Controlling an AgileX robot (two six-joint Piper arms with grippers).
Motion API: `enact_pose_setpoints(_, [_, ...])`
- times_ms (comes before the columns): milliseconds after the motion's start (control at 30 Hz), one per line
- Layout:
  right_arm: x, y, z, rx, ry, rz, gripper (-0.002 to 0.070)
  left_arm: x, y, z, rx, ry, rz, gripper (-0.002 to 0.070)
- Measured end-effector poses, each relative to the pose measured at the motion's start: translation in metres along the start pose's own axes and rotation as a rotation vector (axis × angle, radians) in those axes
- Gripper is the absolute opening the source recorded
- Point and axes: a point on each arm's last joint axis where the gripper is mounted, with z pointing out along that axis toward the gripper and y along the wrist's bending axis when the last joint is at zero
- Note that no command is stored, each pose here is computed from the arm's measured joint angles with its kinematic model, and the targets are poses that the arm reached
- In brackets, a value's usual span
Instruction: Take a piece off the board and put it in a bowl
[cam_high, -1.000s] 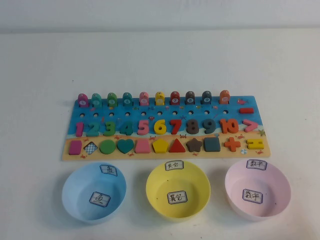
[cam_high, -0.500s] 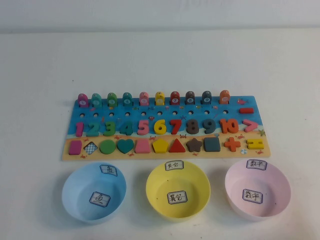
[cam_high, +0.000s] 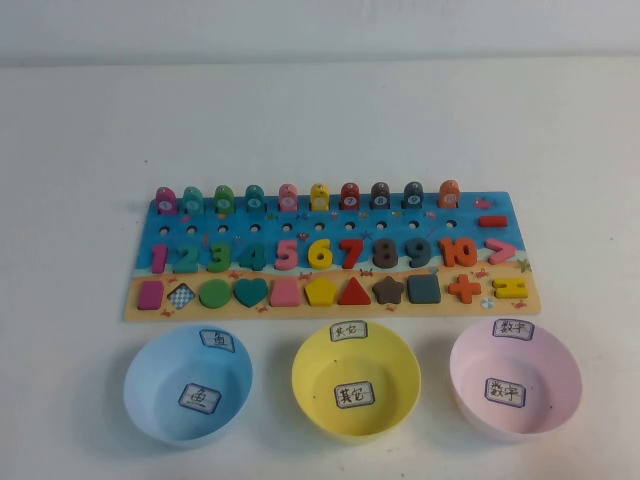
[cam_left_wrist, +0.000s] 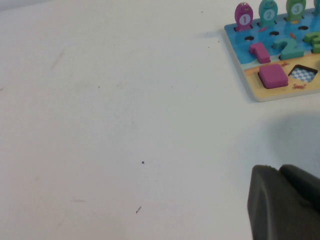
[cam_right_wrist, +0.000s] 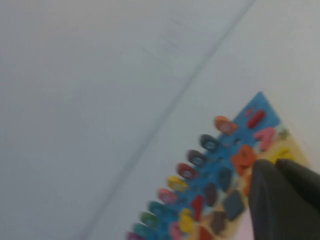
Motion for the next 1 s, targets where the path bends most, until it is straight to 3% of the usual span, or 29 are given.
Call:
enact_pose_setpoints(67, [-0.003,0.003,0.0,-0.041,-0.026,0.164,-0.0017,0.0,0.0,0.0,0.0,0.0,0.0,-0.0005])
enact_pose_setpoints(133, [-0.006,0.004,0.0,-0.054,-0.06,0.237,-0.0017,0.0,0.0,0.0,0.0,0.0,0.0,-0.0005])
enact_pose_setpoints(567, [-0.005,0.005,0.0,-0.05,-0.052,-0.011,-0.0017,0.0,0.0,0.0,0.0,0.0,0.0,-0.0005])
enact_pose_setpoints(700, [-0.009,0.017,0.001,-0.05,0.006,-0.169,-0.0017,0.0,0.0,0.0,0.0,0.0,0.0,-0.0005])
enact_pose_setpoints(900, [-0.053,0.083,0.021,0.019,0.225,-0.616,-0.0017,0.0,0.0,0.0,0.0,0.0,0.0,-0.0005])
enact_pose_setpoints(1000, [-0.076,0.11,0.043,0.05,0.343,-0.724,-0.0017,0.0,0.0,0.0,0.0,0.0,0.0,-0.0005])
